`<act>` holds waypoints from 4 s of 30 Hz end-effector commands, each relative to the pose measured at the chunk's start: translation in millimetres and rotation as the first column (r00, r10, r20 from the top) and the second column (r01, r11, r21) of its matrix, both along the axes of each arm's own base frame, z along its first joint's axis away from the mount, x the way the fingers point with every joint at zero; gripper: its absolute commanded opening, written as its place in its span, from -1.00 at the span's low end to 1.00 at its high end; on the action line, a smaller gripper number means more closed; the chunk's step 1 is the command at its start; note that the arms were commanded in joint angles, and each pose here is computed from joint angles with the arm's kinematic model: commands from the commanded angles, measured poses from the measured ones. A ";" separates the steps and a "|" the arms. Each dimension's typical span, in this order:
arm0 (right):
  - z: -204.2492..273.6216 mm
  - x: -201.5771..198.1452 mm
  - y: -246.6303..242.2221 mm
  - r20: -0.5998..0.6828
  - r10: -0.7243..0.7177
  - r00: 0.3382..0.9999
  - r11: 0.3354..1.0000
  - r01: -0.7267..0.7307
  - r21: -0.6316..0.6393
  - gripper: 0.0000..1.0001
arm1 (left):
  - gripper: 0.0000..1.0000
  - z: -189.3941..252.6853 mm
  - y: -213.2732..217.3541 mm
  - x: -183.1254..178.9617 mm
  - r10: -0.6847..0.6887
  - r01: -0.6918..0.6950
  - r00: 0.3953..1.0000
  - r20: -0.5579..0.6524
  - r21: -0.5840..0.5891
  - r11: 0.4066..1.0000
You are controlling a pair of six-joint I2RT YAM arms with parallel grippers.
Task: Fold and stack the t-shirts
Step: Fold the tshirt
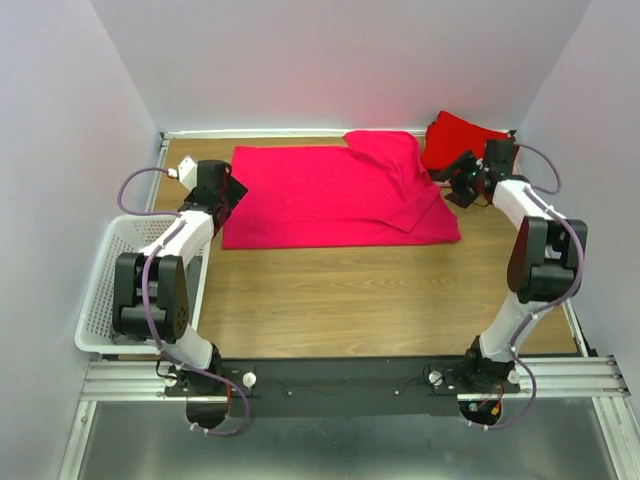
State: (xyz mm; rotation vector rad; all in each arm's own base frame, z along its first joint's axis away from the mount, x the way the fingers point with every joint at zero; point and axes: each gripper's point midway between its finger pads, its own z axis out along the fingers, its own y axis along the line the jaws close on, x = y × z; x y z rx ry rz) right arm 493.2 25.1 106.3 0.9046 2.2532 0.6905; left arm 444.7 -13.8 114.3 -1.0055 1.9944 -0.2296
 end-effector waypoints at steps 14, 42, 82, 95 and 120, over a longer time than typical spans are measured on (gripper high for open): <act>-66.0 -95.8 68.6 -0.087 0.101 0.991 0.972 -0.117 -0.205 -0.18 | 0.34 -52.7 -80.0 -62.7 -0.139 0.140 0.983 -0.123 0.005 0.990; -77.2 -86.6 92.6 -0.083 0.114 0.990 0.982 -0.125 -0.139 -0.83 | 0.29 -80.9 -80.4 -67.6 -0.140 0.146 0.973 -0.183 0.018 0.989; -66.7 51.0 158.2 0.093 0.333 0.938 0.895 -0.284 -0.344 -0.84 | 0.26 -80.8 -83.1 -61.7 -0.182 0.195 0.964 -0.195 0.047 0.980; -25.5 45.4 150.3 0.149 0.380 0.913 0.860 -0.290 -0.420 0.36 | 0.45 -64.1 -79.9 -66.6 -0.184 0.195 0.969 -0.165 0.053 0.979; -45.7 -150.3 -17.6 -0.098 -0.128 0.987 0.924 0.083 -0.373 0.28 | 0.73 -78.3 -2.5 -112.0 0.005 0.012 0.979 -0.204 0.084 0.996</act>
